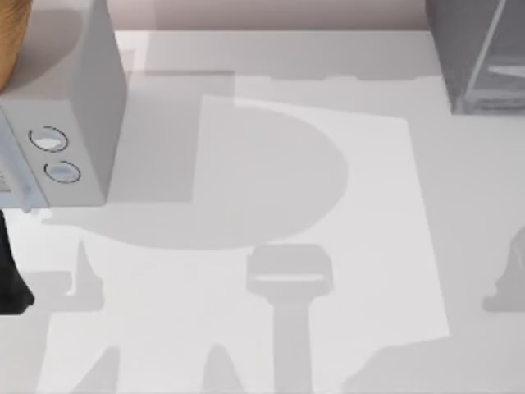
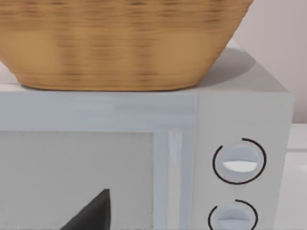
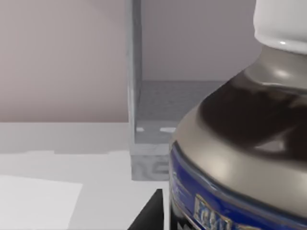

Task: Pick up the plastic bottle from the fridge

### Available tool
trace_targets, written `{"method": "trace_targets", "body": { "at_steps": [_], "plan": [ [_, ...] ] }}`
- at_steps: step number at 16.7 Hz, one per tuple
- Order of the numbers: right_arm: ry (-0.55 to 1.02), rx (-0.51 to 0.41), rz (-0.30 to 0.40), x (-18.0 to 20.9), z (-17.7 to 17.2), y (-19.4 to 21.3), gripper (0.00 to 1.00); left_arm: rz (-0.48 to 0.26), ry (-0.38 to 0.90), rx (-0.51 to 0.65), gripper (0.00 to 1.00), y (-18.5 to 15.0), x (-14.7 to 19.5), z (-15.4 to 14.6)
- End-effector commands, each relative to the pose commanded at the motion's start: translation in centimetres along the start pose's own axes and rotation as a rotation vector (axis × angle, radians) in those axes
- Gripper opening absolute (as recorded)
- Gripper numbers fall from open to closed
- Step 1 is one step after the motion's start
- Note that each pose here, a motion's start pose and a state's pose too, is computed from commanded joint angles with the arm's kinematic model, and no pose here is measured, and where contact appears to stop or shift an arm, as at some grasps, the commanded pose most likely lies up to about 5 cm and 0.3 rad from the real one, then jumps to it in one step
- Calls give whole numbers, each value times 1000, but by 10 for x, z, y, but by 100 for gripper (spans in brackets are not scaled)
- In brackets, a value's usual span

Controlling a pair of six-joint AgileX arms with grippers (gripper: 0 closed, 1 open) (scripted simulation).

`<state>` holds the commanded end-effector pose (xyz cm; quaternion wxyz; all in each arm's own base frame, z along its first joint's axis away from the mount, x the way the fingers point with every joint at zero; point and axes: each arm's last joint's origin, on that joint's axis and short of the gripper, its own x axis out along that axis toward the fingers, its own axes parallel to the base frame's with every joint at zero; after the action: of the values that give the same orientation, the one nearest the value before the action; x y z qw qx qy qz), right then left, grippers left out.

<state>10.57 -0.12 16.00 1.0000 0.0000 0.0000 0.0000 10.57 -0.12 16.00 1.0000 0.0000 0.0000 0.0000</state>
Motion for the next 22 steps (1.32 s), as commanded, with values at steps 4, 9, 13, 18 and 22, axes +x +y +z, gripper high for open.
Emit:
{"method": "trace_targets", "body": {
  "at_steps": [4,9,13,18,22],
  "plan": [
    [-4,2,-2,2,4,1,0,0,0,0,100,0,0,0],
    [-23,2,-3,17,25,16,0,0,0,0,100,0,0,0],
    [-28,5,-2,42,41,46,0,0,0,0,100,0,0,0],
    [-21,5,1,72,38,109,0,0,0,0,100,0,0,0],
    [-10,-4,2,78,16,161,0,0,0,0,100,0,0,0]
  ]
}}
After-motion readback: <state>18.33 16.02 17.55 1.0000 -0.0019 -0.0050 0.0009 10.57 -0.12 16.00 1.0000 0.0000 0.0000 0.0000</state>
